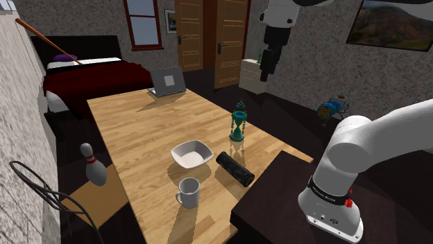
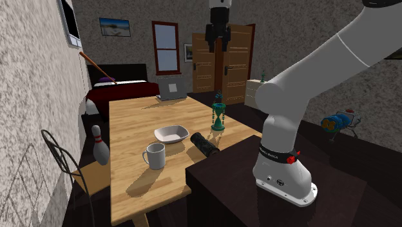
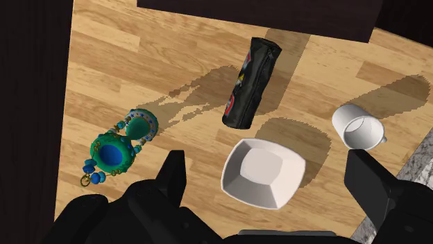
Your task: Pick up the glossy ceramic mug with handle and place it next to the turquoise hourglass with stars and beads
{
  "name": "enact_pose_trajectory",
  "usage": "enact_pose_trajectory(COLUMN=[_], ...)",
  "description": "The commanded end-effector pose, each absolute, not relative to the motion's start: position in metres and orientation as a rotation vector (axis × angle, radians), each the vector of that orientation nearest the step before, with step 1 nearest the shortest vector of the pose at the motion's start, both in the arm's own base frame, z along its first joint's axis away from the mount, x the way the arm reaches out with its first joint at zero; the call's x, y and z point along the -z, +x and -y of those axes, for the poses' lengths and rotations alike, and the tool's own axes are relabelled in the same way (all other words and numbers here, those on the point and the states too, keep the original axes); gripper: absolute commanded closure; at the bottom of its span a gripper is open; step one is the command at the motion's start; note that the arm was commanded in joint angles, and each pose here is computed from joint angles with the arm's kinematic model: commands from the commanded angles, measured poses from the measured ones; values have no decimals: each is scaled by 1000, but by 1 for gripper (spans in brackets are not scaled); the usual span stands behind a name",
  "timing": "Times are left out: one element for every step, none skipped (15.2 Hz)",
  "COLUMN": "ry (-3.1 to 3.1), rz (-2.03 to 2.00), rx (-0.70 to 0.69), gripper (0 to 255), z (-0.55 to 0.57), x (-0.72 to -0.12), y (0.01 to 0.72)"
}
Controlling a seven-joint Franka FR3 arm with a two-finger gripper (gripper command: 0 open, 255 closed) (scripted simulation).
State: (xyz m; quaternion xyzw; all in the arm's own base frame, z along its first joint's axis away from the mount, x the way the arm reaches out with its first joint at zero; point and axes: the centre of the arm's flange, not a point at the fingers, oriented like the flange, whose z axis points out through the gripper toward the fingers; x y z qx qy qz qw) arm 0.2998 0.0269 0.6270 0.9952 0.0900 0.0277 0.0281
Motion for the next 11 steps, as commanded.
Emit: enact_pose_trajectory(ry=[3072, 3074, 3077, 3080, 3083, 3086, 3088, 3091, 3094, 3097, 3099], rz=[-278, -276, -275, -274, -273, -271, -270, -269, -268, -266, -265], rx=[-86, -85, -85, -84, -84, -83, -83, -82, -82, -82, -81], gripper=[0, 0, 0, 0, 0, 0, 0, 0, 0, 0, 0], z=[-27, -32, -37, -43, -48, -53, -59, -64, -70, -75, -81], x=[-627, -616, -604, -593, -582, -570, -559, -548, -537, -525, -514], y=[300, 303, 307, 311, 315, 318, 322, 326, 329, 333, 337])
